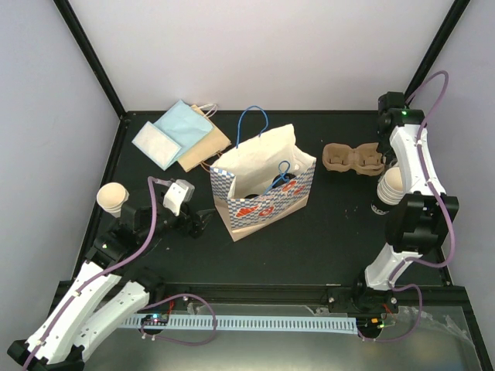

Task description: Pack the takeout coffee

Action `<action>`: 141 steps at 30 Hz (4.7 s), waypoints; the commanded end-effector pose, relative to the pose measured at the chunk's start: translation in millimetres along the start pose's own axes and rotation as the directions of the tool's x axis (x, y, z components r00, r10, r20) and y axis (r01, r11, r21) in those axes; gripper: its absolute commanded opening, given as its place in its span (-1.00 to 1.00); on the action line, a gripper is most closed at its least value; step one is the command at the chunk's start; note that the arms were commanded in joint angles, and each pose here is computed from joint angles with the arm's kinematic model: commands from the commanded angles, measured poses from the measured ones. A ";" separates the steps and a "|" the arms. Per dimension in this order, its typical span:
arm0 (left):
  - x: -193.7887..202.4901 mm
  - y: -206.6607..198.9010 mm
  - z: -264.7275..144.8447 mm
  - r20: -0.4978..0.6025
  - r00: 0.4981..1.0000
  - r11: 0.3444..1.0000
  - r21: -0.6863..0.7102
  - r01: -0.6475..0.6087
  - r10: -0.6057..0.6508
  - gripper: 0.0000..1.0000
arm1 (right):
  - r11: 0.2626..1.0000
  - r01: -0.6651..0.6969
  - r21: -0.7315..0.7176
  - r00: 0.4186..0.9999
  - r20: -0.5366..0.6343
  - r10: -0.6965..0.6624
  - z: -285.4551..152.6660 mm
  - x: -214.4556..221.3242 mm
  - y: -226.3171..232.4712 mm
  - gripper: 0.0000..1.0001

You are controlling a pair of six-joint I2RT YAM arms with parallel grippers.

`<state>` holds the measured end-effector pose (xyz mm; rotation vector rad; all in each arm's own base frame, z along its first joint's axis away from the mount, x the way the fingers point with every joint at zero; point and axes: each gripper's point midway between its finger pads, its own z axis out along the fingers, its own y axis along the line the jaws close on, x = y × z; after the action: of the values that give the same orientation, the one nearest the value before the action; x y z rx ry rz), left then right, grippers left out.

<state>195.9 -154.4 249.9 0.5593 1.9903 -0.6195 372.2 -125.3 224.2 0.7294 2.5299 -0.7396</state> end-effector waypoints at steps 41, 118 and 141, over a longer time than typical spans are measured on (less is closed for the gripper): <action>-7.2 -1.8 0.2 0.029 1.000 1.000 0.011 -0.011 0.010 0.96 | 0.996 -0.042 0.076 0.998 0.052 0.038 -0.1 -20.5 -10.7 -0.96; -5.4 8.7 0.8 0.020 1.000 0.999 -0.048 -0.003 0.004 0.96 | 0.306 0.535 -0.787 0.834 0.551 -0.040 -330.1 44.9 108.3 -0.86; 2.4 0.9 9.6 -0.002 1.000 0.999 0.011 -0.030 0.030 0.97 | 0.392 0.653 -0.648 0.616 0.756 0.223 -291.0 106.6 70.3 0.84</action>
<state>200.1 -156.1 236.7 0.5705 2.0258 -0.6054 270.3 142.9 349.7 -0.3973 1.9711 0.3476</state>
